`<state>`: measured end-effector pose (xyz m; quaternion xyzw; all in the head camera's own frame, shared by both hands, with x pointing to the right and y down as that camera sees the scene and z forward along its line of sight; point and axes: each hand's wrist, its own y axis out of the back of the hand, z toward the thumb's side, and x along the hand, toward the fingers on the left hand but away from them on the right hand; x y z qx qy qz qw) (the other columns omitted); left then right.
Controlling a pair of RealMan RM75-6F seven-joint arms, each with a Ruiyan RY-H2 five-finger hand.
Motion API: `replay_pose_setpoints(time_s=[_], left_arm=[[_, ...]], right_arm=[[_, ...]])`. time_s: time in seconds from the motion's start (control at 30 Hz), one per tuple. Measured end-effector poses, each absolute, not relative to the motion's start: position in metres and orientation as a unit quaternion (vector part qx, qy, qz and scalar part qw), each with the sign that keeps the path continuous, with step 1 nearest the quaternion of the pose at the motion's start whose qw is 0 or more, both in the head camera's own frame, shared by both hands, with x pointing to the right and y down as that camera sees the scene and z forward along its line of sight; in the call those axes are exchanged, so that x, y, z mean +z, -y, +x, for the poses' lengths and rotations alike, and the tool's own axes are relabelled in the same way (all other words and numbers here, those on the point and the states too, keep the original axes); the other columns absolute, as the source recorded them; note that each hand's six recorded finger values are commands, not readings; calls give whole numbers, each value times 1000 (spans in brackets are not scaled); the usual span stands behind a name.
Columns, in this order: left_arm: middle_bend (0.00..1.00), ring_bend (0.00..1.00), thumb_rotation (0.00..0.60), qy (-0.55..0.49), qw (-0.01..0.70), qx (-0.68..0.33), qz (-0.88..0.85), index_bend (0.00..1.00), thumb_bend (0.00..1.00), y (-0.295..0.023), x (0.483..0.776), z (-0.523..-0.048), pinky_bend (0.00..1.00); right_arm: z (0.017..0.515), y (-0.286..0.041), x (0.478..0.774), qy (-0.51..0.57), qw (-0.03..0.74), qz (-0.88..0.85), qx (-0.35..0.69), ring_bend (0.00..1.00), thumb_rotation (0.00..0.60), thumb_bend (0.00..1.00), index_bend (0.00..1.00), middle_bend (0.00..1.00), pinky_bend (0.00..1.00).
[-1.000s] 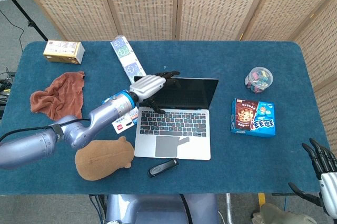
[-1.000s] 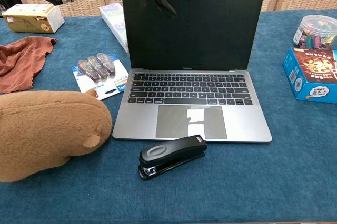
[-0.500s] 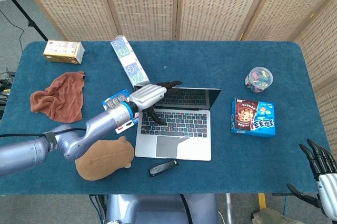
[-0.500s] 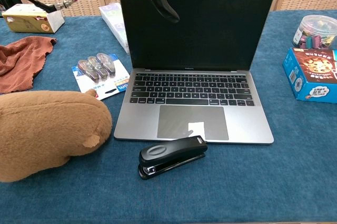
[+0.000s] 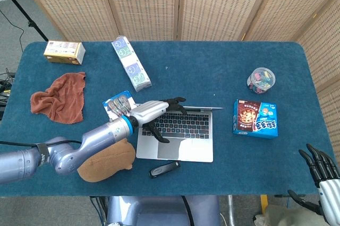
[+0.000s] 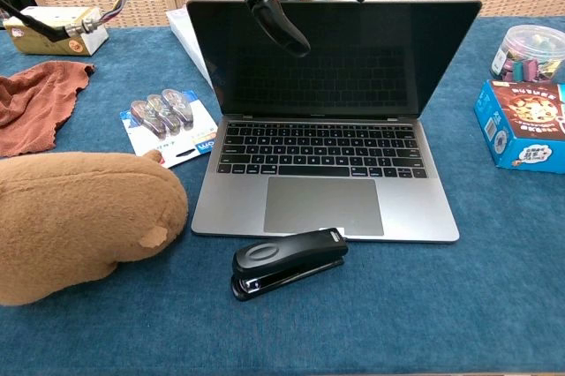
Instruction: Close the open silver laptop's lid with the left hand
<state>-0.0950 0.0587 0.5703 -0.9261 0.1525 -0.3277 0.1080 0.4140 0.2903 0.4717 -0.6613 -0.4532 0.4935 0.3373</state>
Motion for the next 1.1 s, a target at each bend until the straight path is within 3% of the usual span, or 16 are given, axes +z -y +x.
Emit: replay_pose_setpoints(time_s=[0.23, 1.1], left_arm=[[38, 76, 600, -139, 85, -323, -932, 249, 92, -71, 567, -95, 116], [44, 80, 600, -86, 66, -333, -937, 249, 93, -114, 598, -82, 117]], right_arm=[[408, -298, 457, 450, 348, -661, 489, 0, 600, 183, 0, 0, 61], [398, -312, 419, 463, 380, -653, 464, 0, 600, 183, 0, 0, 61]])
